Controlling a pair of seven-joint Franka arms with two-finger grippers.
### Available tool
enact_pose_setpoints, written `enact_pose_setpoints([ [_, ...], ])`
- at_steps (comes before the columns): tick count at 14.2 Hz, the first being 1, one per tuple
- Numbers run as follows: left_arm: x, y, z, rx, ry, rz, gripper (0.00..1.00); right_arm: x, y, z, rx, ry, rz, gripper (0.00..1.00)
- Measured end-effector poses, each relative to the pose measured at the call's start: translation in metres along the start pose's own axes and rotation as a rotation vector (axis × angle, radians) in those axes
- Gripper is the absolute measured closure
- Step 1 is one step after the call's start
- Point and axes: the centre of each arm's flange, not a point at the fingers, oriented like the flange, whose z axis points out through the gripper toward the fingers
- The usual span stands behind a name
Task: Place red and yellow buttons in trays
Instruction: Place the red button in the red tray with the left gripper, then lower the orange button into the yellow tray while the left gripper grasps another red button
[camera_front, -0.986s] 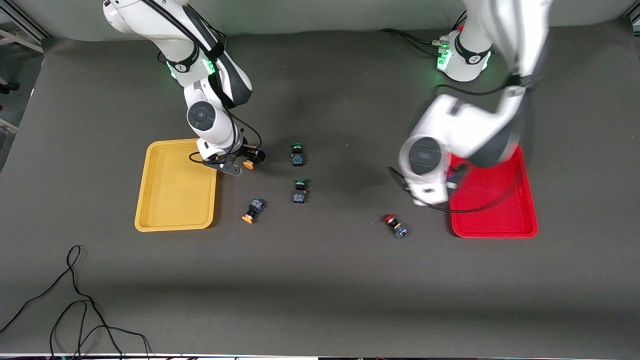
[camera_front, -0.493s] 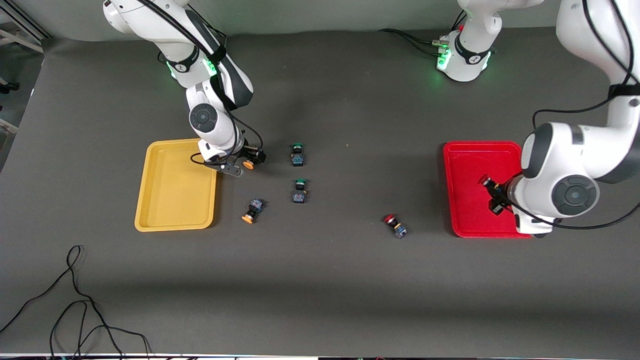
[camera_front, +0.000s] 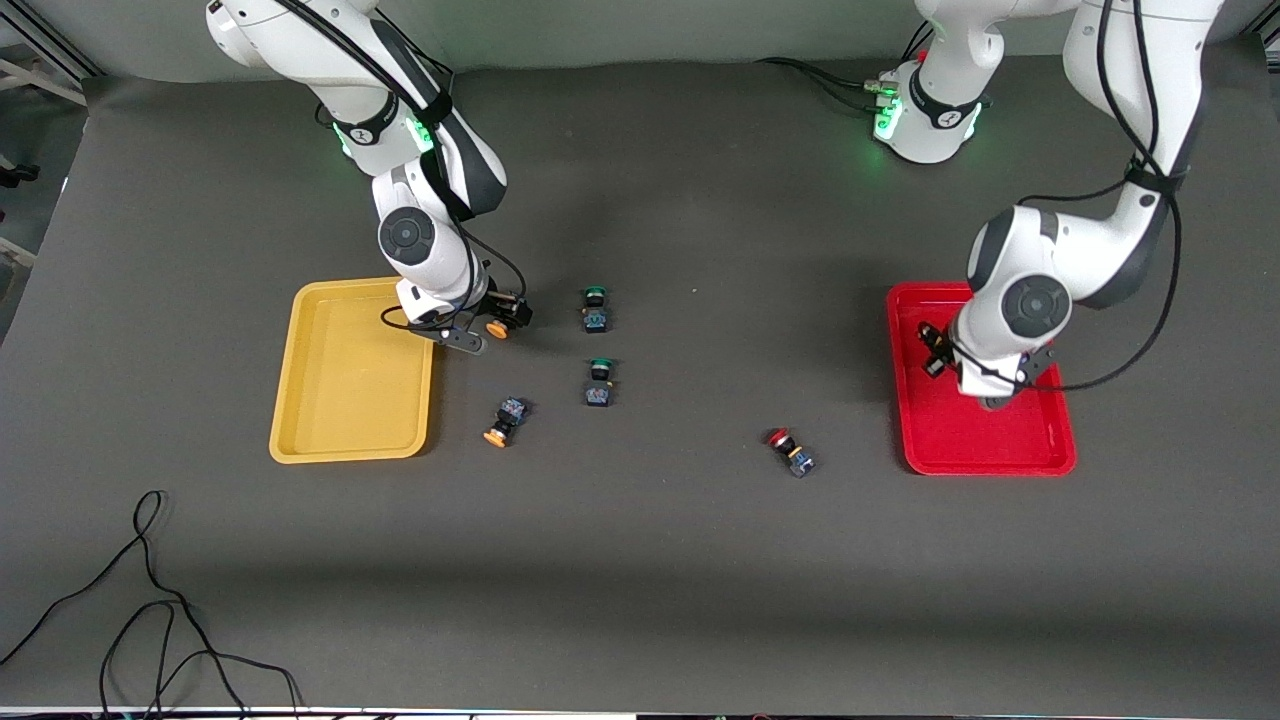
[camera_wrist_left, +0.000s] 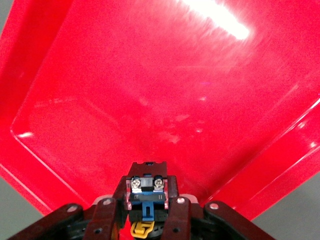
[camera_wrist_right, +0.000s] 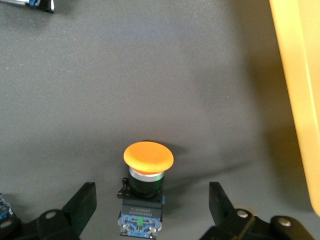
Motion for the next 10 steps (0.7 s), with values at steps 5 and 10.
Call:
enact_pose_setpoints([
  [5,0.024,-0.012,-0.044,0.006,0.018,0.003,0.10,0.000,0.000,0.000,0.001,0.001,0.001,0.07],
  [10,0.018,0.075,-0.165,-0.044,0.002,-0.066,0.00,0.000,0.000,0.001,0.000,0.001,0.002,0.34],
])
